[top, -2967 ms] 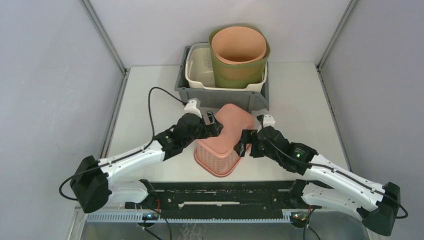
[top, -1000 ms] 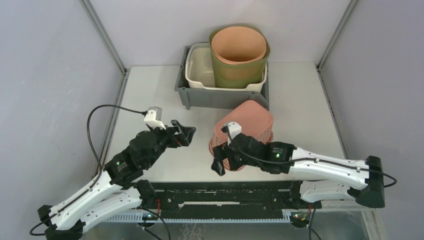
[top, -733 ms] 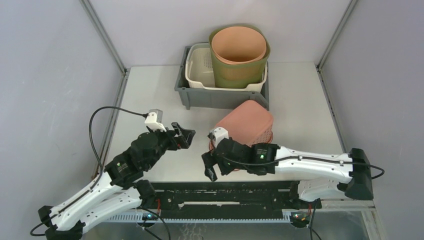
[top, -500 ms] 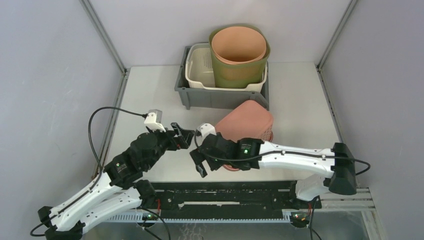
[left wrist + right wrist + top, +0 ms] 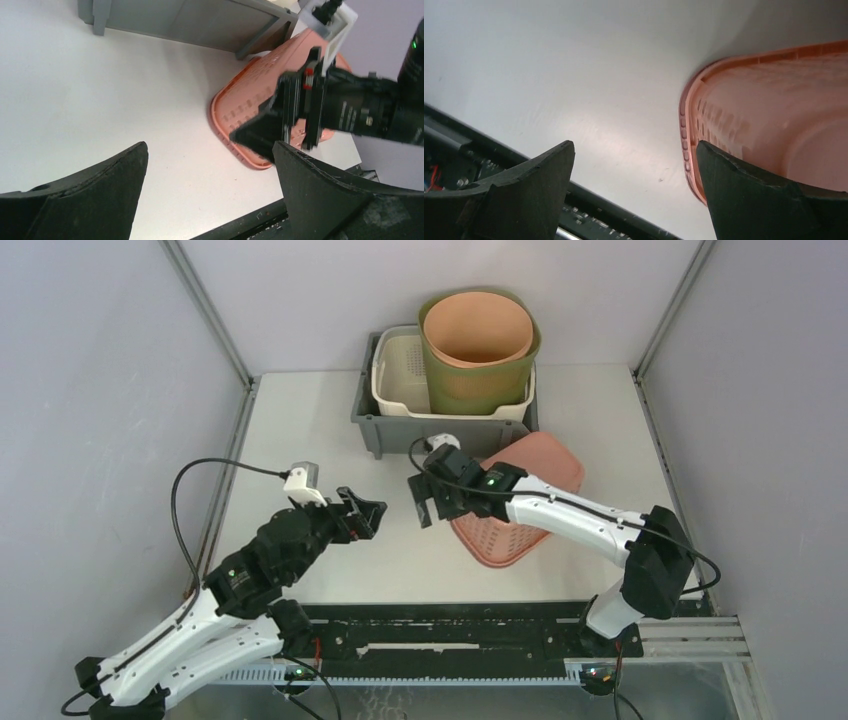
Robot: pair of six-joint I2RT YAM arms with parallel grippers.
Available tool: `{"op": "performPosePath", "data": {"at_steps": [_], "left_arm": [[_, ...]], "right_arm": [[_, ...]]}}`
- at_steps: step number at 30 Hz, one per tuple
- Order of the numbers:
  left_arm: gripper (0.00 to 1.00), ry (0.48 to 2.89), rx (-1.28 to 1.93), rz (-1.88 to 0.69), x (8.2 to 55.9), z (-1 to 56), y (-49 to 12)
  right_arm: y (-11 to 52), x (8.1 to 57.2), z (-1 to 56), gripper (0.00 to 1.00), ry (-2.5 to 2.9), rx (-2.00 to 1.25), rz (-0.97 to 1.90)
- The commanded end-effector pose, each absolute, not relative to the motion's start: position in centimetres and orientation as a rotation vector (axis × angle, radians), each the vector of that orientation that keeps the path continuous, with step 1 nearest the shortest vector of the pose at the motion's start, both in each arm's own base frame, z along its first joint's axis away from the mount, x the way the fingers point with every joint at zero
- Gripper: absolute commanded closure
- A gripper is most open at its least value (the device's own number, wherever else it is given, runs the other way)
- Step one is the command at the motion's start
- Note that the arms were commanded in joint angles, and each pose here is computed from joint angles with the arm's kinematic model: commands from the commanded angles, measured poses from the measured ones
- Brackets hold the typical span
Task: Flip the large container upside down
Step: Move the container to the corner of the board.
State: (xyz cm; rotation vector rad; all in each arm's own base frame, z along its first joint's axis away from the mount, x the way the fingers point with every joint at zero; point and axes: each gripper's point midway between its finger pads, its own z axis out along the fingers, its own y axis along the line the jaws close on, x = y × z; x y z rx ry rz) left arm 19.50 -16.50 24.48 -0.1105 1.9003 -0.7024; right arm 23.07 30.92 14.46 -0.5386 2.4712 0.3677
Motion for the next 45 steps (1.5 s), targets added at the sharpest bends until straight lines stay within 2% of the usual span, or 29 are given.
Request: {"op": "performPosePath", "data": {"at_steps": [1, 13, 18, 22, 26, 31, 37, 42, 45], "left_arm": [[0.00, 1.908, -0.114, -0.723, 19.7, 24.2, -17.2], [0.00, 1.923, -0.099, -0.735, 19.9, 23.9, -18.0], [0.00, 1.933, -0.090, -0.732, 20.0, 23.6, -18.3], [0.00, 1.938, -0.086, -0.729, 20.2, 23.4, -18.6], [0.00, 1.947, -0.079, -0.724, 20.3, 23.3, -18.9], [0.00, 1.946, -0.089, -0.725, 20.3, 23.2, -18.8], [0.00, 1.950, -0.089, -0.726, 20.2, 22.9, -18.8], [0.00, 1.958, -0.089, -0.720, 20.2, 22.4, -18.8], [0.00, 1.962, -0.083, -0.715, 20.3, 22.3, -19.0]], "right_arm": [[27.0, 26.2, 14.2, 0.00, 2.470, -0.418, 0.257], [20.2, 32.3, 14.0, 0.00, 2.458, -0.204, 0.231], [18.8, 33.6, 16.1, 0.00, 2.411, -0.182, 0.293], [16.8, 34.4, 18.8, 0.00, 2.376, -0.129, 0.230], [15.8, 34.1, 20.9, 0.00, 2.338, -0.117, 0.276], [17.9, 32.4, 22.6, 0.00, 2.291, -0.213, 0.412], [19.9, 29.8, 20.7, 0.05, 2.352, -0.324, 0.432], [20.0, 28.0, 18.6, 0.04, 2.386, -0.363, 0.363], [18.6, 28.4, 16.9, 0.03, 2.436, -0.344, 0.239]]}}
